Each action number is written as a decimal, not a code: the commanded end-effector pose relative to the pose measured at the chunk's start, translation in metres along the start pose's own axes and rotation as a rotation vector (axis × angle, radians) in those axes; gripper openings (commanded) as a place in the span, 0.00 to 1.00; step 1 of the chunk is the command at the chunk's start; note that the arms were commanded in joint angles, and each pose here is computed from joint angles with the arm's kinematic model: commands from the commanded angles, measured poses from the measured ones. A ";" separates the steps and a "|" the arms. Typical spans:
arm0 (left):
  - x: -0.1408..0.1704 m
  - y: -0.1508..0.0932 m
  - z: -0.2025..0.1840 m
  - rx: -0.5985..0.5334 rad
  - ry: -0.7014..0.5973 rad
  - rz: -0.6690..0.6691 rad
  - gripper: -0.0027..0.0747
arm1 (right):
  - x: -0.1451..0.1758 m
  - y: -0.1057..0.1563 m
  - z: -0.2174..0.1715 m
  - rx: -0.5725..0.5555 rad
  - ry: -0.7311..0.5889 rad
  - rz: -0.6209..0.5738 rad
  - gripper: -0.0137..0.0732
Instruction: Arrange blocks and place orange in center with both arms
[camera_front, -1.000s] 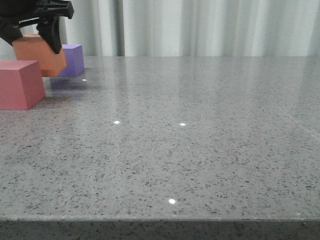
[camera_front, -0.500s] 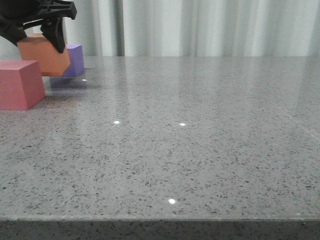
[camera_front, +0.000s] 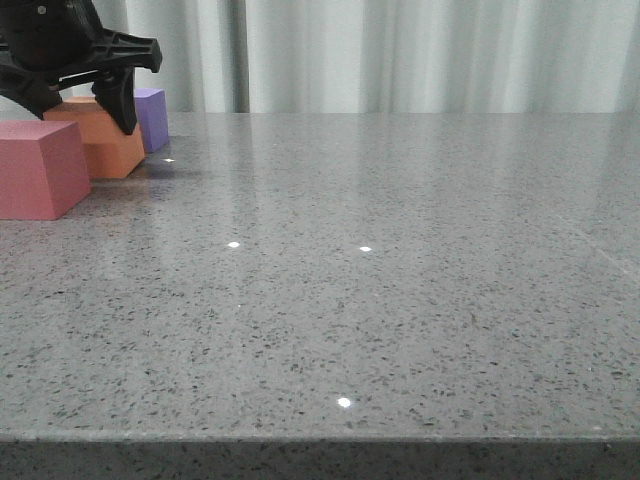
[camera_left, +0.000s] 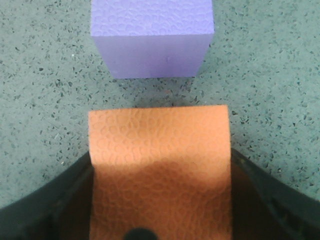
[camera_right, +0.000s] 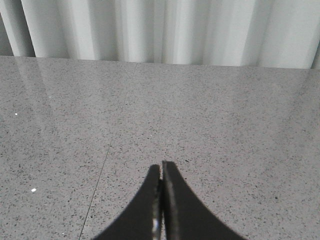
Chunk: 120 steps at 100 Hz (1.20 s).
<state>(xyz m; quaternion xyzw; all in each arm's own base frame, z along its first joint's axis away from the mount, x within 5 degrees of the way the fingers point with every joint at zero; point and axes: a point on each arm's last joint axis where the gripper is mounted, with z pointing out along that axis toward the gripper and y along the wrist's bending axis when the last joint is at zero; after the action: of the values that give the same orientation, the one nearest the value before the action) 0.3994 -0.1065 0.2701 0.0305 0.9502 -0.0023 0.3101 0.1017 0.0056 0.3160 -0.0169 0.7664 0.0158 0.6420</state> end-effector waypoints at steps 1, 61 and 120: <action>-0.012 0.001 -0.016 0.017 -0.073 -0.012 0.65 | -0.015 0.001 -0.002 -0.006 -0.092 -0.018 0.08; -0.025 0.018 -0.127 0.023 -0.318 -0.019 0.89 | -0.015 0.001 -0.002 -0.006 -0.092 -0.018 0.08; 0.083 0.069 -0.208 -0.001 -0.565 -0.102 0.89 | -0.015 0.001 -0.002 -0.006 -0.092 -0.018 0.08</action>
<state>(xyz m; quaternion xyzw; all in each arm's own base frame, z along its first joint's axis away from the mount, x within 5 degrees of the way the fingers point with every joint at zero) 0.2350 -0.0300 0.3771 -0.0231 0.8635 -0.0033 0.5038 0.1017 0.0055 0.3160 -0.0162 0.7666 0.0163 0.6418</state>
